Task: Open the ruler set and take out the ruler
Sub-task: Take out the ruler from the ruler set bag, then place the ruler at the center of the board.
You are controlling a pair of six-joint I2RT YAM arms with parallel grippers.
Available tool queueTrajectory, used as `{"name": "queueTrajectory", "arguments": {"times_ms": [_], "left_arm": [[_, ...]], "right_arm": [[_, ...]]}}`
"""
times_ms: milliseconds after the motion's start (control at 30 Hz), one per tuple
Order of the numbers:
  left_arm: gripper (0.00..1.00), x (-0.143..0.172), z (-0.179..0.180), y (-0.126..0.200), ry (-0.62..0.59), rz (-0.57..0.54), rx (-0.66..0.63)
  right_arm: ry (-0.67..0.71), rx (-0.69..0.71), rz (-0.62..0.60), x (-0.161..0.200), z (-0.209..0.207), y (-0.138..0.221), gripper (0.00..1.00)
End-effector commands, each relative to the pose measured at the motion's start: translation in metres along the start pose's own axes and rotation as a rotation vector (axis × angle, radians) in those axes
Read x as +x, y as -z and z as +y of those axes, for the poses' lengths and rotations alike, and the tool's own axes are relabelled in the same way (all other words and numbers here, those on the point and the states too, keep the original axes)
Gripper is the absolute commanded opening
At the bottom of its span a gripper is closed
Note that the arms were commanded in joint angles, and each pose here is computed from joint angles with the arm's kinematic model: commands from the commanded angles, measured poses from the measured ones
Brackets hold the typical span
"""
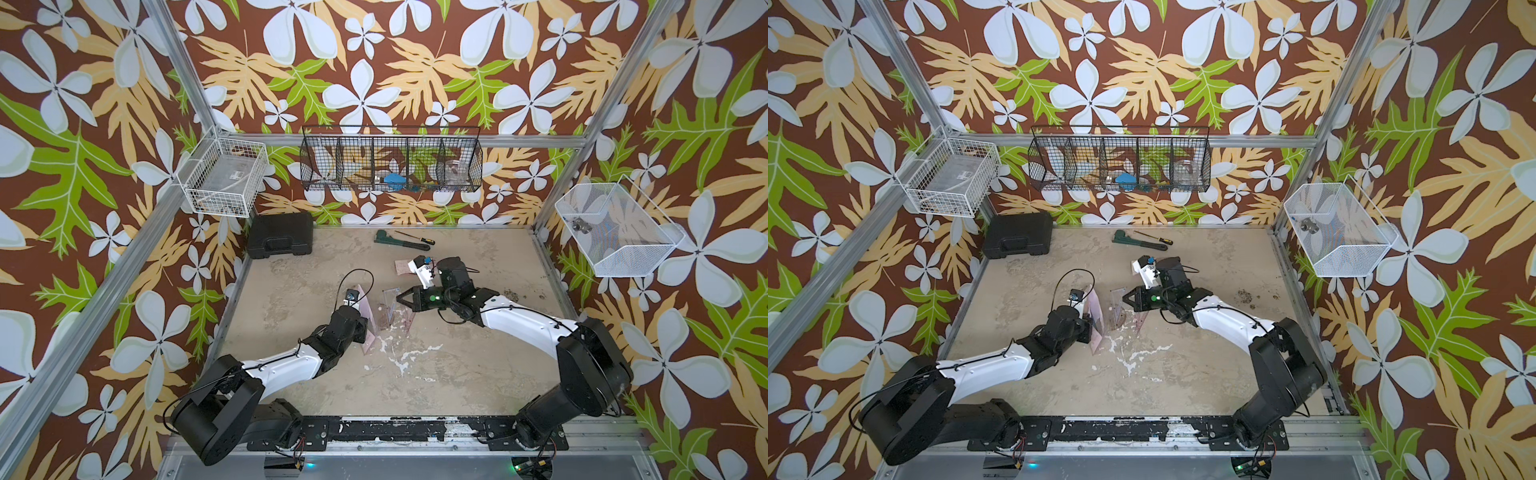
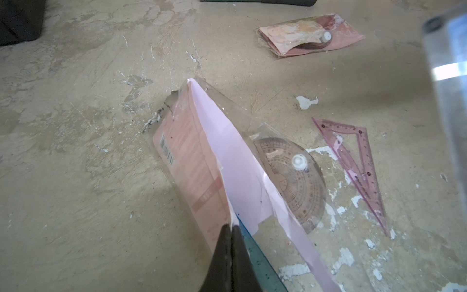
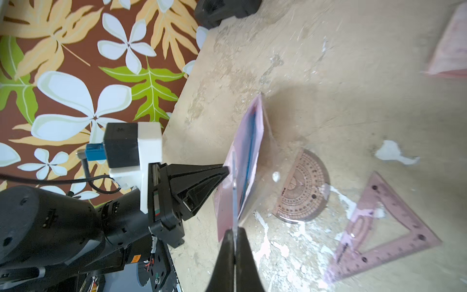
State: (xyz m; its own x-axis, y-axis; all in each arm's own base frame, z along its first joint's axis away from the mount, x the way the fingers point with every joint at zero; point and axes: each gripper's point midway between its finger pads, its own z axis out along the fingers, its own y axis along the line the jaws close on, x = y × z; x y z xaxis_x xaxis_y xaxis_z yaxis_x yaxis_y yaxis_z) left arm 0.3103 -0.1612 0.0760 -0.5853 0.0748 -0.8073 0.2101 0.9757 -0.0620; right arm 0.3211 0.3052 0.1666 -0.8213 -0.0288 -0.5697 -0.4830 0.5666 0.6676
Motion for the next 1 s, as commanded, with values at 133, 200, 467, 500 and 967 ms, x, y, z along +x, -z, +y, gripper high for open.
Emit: {"name": "queueTrajectory", "arguments": {"times_ms": [133, 200, 467, 500, 967], "left_arm": [[0.0, -0.002, 0.005, 0.0, -0.004, 0.001, -0.031], [0.0, -0.006, 0.006, 0.002, -0.002, -0.012, -0.036], [0.0, -0.003, 0.006, 0.002, 0.0, -0.002, -0.032], [0.0, -0.003, 0.006, 0.002, 0.0, -0.003, -0.032], [0.0, -0.005, 0.004, 0.003, -0.001, -0.009, -0.022]], "right_arm": [[-0.144, 0.009, 0.028, 0.036, -0.035, 0.028, 0.0], [-0.187, 0.005, 0.059, 0.057, -0.045, 0.025, 0.0], [-0.291, -0.15, 0.215, 0.12, -0.037, -0.013, 0.0], [-0.302, -0.171, 0.224, 0.123, -0.033, -0.017, 0.0], [-0.26, 0.026, 0.298, 0.144, -0.068, -0.024, 0.39]]}}
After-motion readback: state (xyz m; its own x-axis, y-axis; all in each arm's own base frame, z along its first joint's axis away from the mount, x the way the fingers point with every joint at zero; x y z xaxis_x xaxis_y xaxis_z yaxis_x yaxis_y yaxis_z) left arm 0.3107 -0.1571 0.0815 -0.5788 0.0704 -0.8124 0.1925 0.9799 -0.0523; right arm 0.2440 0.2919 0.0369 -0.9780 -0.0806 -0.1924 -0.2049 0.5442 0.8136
